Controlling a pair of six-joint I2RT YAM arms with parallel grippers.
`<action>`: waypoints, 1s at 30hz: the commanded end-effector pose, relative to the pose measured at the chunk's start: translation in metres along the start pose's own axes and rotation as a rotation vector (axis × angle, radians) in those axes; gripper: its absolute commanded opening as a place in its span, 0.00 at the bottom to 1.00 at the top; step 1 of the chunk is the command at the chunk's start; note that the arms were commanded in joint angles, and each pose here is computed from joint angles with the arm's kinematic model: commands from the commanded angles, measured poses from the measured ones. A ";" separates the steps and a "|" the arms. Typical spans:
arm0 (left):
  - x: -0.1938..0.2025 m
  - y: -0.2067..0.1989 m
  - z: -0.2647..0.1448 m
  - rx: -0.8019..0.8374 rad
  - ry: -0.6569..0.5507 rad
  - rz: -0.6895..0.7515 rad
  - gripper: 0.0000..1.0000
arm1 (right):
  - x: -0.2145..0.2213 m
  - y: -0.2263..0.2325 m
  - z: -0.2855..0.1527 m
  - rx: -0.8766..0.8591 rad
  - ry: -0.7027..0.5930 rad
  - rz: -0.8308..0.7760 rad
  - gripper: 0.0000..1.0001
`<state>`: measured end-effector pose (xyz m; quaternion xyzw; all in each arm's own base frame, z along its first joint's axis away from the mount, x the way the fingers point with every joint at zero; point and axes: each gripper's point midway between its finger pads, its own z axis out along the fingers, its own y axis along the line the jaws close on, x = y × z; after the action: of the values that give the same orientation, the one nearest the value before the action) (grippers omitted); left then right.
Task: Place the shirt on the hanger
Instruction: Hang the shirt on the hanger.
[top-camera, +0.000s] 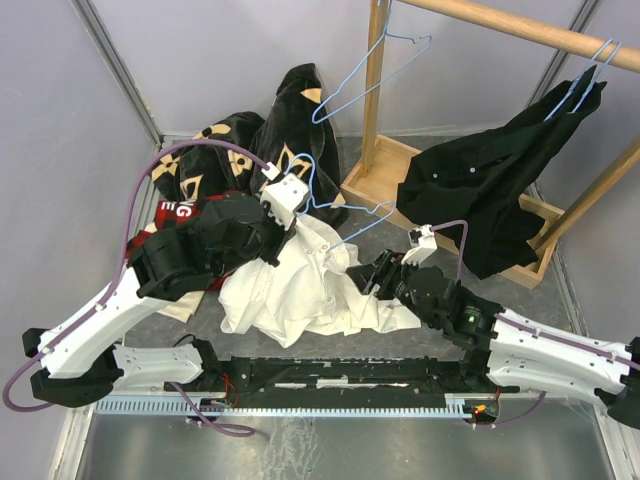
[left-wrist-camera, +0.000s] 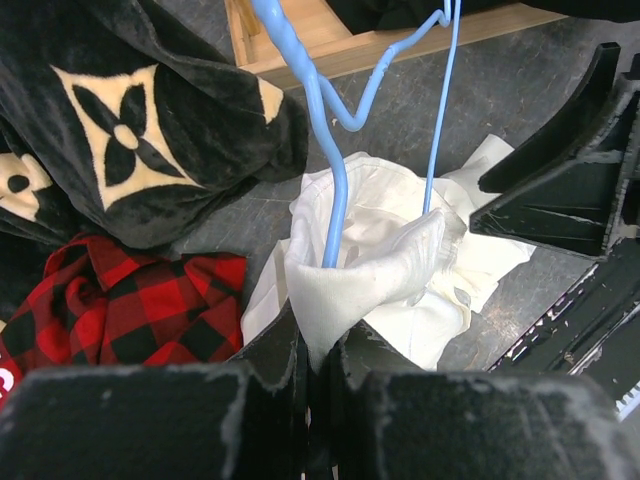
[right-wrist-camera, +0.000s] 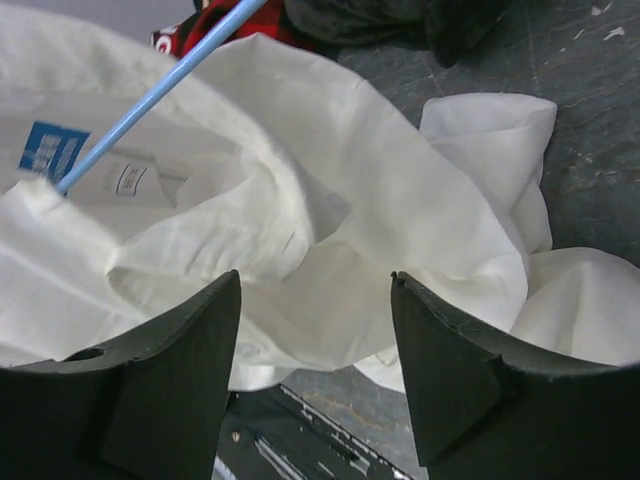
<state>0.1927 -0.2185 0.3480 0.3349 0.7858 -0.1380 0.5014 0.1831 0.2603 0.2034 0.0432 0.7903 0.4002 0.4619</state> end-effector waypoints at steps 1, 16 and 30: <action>-0.035 0.003 -0.014 0.001 -0.125 -0.069 0.03 | -0.036 0.018 0.010 -0.010 -0.170 0.151 0.69; -0.033 0.002 -0.019 0.017 -0.132 -0.071 0.03 | -0.007 0.028 0.043 -0.043 -0.108 0.296 0.69; -0.027 0.008 -0.029 0.003 -0.149 -0.094 0.03 | -0.013 0.046 0.061 -0.102 -0.135 0.355 0.14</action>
<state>0.1860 -0.2096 0.3615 0.3275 0.7757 -0.1534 0.5172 0.2155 0.3211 0.1956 0.1677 0.7514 0.4802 0.4204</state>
